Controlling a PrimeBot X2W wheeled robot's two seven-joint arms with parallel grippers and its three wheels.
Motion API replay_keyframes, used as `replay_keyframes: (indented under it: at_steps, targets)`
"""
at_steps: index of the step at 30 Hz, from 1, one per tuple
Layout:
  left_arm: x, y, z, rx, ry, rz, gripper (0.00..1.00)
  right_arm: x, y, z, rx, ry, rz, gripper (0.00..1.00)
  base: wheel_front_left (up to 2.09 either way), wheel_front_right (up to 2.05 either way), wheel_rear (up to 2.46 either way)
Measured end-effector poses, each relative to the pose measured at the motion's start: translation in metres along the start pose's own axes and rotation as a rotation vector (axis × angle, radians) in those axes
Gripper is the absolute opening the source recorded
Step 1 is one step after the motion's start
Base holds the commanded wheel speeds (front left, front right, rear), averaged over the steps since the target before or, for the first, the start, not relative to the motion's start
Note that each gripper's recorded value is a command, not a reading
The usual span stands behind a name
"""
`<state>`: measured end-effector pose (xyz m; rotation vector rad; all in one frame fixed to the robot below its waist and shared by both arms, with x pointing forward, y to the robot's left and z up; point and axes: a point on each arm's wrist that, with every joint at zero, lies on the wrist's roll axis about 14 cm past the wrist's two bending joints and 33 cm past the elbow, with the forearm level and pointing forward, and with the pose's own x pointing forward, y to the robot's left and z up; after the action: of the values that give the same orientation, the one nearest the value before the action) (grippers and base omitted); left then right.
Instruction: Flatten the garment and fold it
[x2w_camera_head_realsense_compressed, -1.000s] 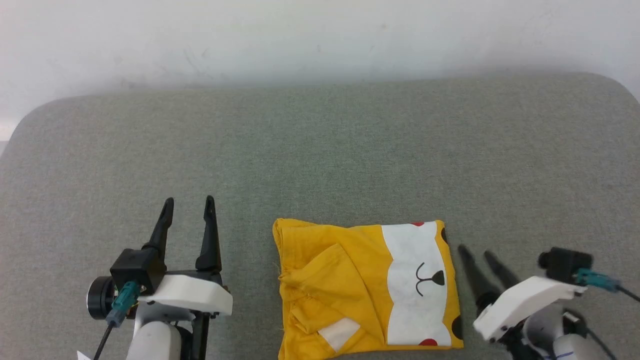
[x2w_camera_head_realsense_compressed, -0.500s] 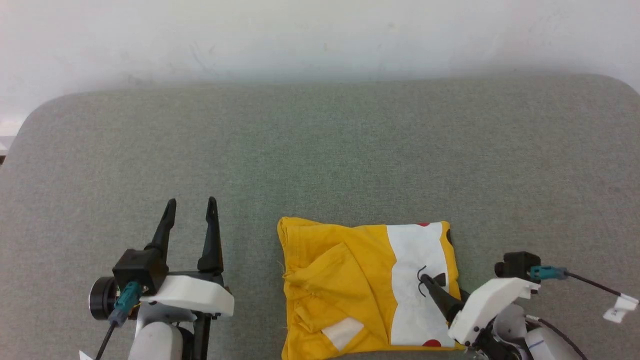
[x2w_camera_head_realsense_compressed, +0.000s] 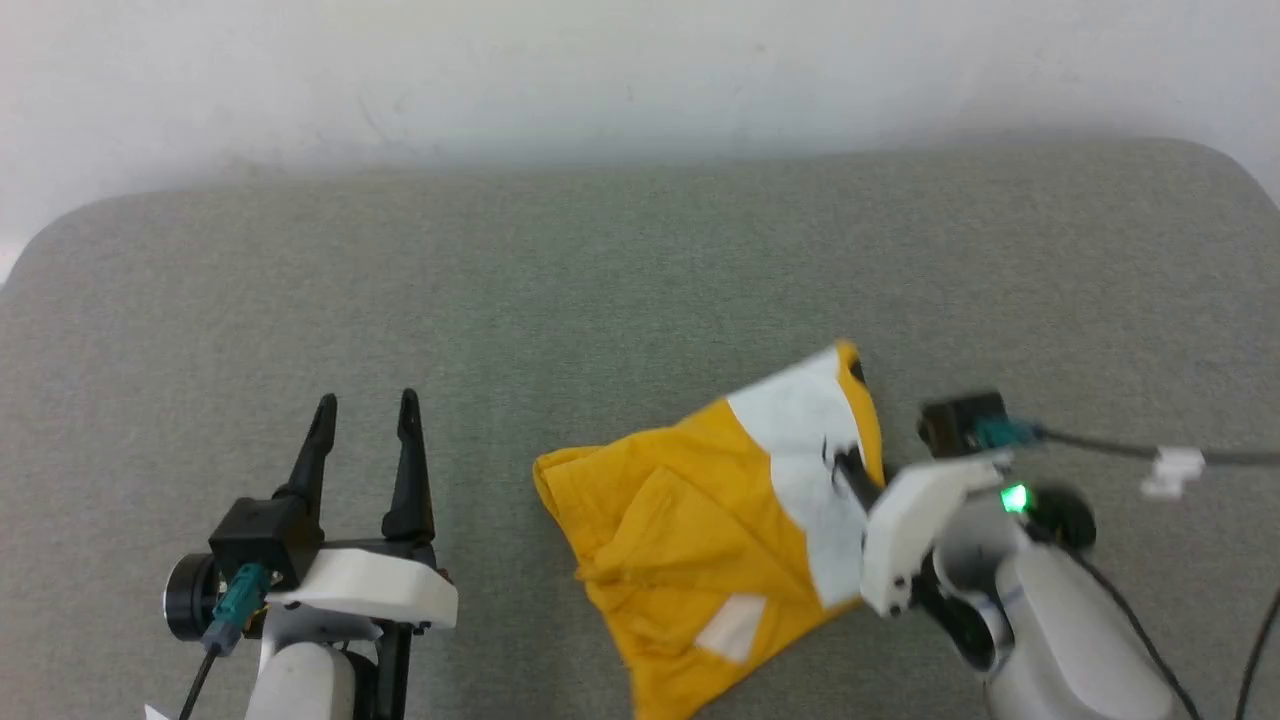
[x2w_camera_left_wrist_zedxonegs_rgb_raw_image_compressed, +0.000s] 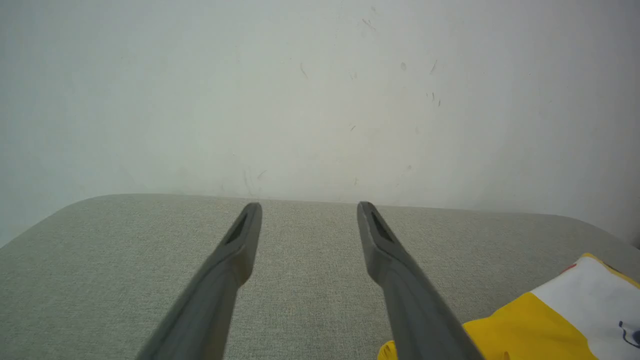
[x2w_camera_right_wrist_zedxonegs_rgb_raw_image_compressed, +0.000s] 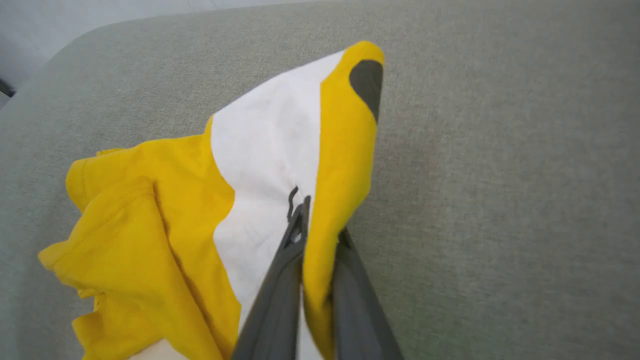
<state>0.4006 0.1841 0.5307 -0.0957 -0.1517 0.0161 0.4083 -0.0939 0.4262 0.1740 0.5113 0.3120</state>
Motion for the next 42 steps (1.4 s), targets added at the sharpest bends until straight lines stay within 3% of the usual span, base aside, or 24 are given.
replay_keyframes:
  at_steps: [5,13,18,24,29,36,42]
  targets:
    - [0.008,-0.011,-0.004,-0.008,0.005,-0.030,1.00,-0.002,-0.006,0.053,-0.341,-0.062,-0.059,0.00,0.00,0.00,0.00]
    - [0.027,-0.038,-0.012,-0.018,0.011,-0.101,1.00,-0.019,-0.080,0.100,-0.539,-0.066,-0.251,0.00,0.00,0.00,0.00]
    - [0.048,-0.057,-0.015,-0.016,-0.008,-0.149,1.00,-0.033,-0.142,0.121,-0.503,-0.058,-0.403,0.00,0.00,0.00,0.00]
    - [0.071,-0.082,-0.029,-0.027,-0.005,-0.211,1.00,-0.060,-0.220,0.122,-0.376,-0.019,-0.602,0.00,0.00,0.00,0.00]
    - [0.095,-0.097,-0.041,-0.023,-0.013,-0.250,1.00,-0.079,-0.273,0.123,-0.333,-0.005,-0.748,0.00,0.00,0.00,0.00]
    - [0.111,-0.105,-0.075,-0.013,0.025,-0.283,1.00,-0.097,-0.326,0.112,-0.287,0.024,-0.911,0.00,0.00,0.00,0.00]
    - [0.115,-0.100,-0.099,-0.003,0.067,-0.285,1.00,-0.098,-0.350,0.090,-0.290,0.074,-0.979,0.00,0.00,0.00,0.00]
